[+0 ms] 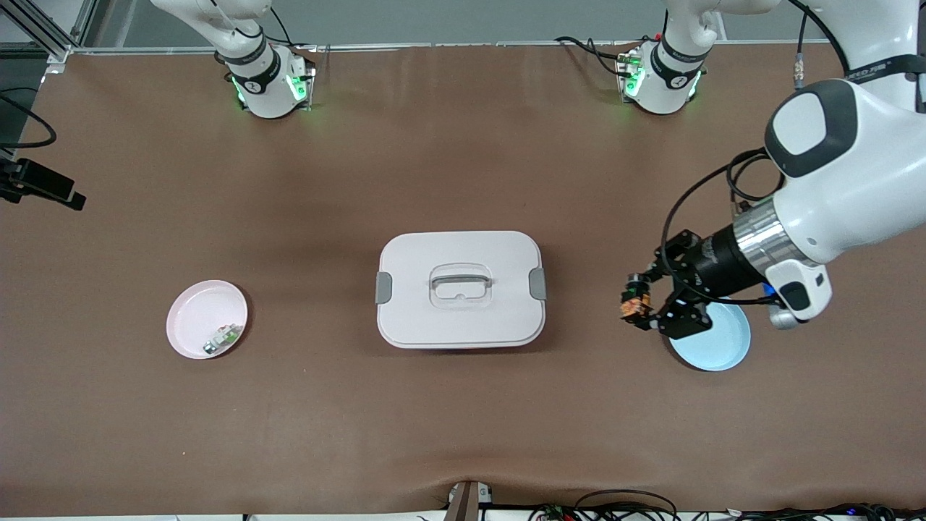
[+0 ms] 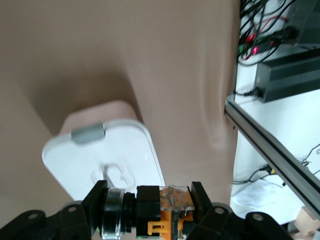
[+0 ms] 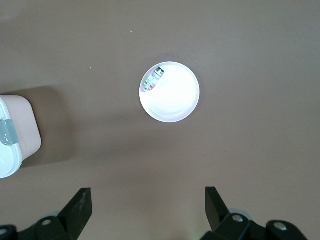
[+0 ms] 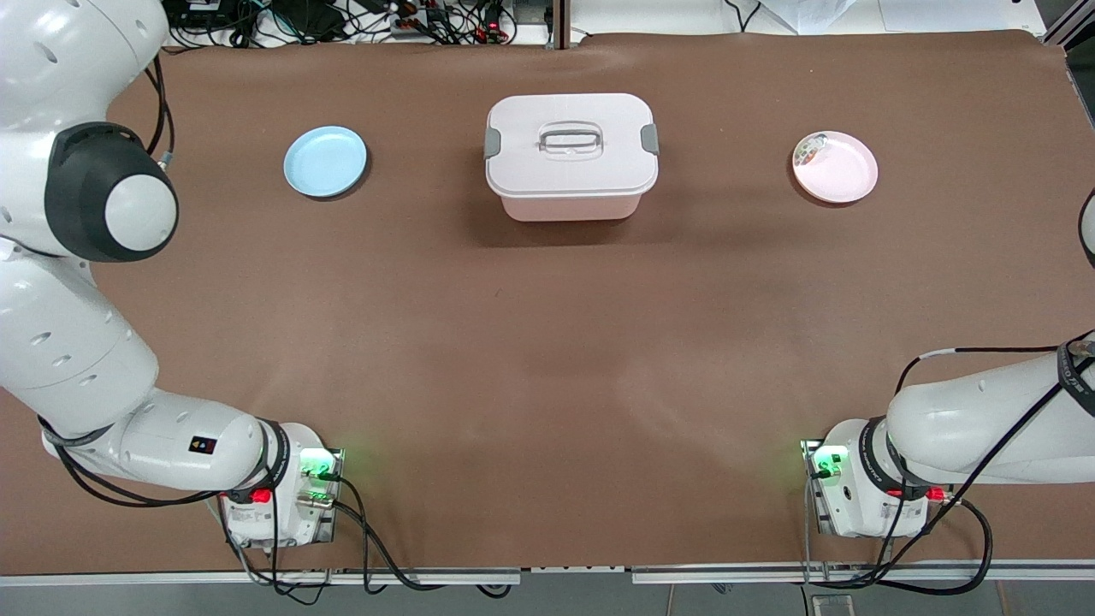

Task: Transfer orange switch to right arm and place
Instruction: 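Carry the switch over the white box while the right gripper reaches in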

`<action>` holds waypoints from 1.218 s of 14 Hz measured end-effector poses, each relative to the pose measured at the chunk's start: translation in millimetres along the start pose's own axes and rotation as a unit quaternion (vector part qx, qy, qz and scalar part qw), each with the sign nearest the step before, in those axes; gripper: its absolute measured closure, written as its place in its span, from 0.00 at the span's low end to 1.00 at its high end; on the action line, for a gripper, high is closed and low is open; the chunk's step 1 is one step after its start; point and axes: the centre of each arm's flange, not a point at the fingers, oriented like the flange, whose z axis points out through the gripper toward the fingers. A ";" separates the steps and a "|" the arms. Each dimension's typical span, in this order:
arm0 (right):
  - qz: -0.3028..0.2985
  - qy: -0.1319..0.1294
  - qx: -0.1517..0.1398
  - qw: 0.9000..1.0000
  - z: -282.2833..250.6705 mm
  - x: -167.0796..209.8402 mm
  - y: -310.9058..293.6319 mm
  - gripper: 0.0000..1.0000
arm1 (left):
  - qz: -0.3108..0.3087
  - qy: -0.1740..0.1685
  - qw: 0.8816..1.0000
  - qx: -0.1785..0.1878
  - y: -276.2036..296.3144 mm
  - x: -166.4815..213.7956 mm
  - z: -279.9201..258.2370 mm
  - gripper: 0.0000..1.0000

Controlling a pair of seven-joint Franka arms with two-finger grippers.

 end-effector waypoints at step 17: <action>-0.067 -0.036 0.310 0.948 12.7 -4.6 -108.5 0.00 | -0.102 -0.114 0.988 -0.002 -62.2 -255.4 59.3 0.28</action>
